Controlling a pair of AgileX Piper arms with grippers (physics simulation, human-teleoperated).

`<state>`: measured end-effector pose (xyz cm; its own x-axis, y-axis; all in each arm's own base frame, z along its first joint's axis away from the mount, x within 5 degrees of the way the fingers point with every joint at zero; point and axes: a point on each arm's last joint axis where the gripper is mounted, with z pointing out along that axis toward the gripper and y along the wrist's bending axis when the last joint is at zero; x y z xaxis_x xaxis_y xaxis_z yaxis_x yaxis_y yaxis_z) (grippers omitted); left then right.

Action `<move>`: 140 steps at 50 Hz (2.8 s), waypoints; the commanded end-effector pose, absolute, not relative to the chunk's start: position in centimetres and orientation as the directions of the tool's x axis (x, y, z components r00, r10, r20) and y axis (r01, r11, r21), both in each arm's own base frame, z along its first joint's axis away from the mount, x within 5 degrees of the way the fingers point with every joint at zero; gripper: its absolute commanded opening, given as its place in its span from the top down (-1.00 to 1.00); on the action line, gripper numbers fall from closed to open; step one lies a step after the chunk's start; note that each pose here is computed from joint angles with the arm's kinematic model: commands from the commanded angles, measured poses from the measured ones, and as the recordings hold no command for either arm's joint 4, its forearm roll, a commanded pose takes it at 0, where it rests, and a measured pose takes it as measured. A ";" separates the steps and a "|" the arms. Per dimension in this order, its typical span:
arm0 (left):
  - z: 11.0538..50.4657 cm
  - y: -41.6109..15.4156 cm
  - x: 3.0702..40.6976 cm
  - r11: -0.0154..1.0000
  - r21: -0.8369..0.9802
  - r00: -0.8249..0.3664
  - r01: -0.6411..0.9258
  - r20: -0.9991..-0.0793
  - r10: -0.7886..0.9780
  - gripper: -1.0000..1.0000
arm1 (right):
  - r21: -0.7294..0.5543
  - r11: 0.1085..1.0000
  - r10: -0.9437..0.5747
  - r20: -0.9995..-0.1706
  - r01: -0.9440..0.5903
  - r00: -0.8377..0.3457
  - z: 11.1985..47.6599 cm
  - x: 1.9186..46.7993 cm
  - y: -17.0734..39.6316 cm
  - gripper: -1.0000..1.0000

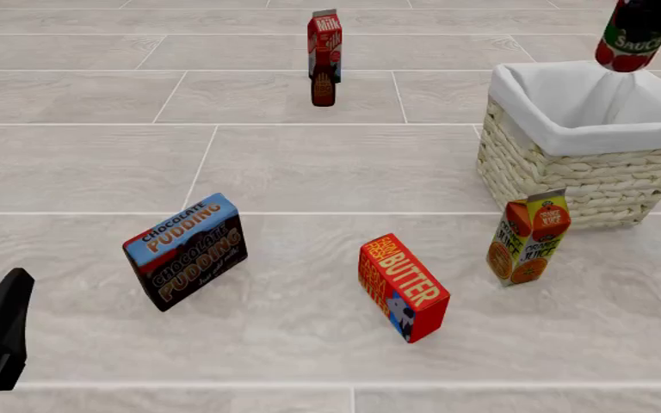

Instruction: Pick the tomato sauce and place it in the basket.

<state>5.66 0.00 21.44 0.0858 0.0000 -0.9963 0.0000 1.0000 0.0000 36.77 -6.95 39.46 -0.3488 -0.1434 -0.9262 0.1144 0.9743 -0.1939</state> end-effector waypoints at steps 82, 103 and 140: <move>21.4 0.0 5.7 1.000 0.000 0.086 0.000 -0.996 0.000 -1.00 | -0.185 0.979 -0.129 -0.888 0.087 -0.441 33.1 41.2 -7.3 1.00; 21.4 0.0 5.7 1.000 0.000 0.086 0.000 -0.996 0.000 -1.00 | -0.185 0.979 -0.129 -0.882 0.083 -0.454 32.1 41.7 -7.4 1.00; 21.4 0.0 5.7 1.000 0.000 0.086 0.000 -0.996 0.000 -1.00 | -0.182 0.980 -0.121 -0.874 0.086 -0.471 30.4 42.6 -7.8 1.00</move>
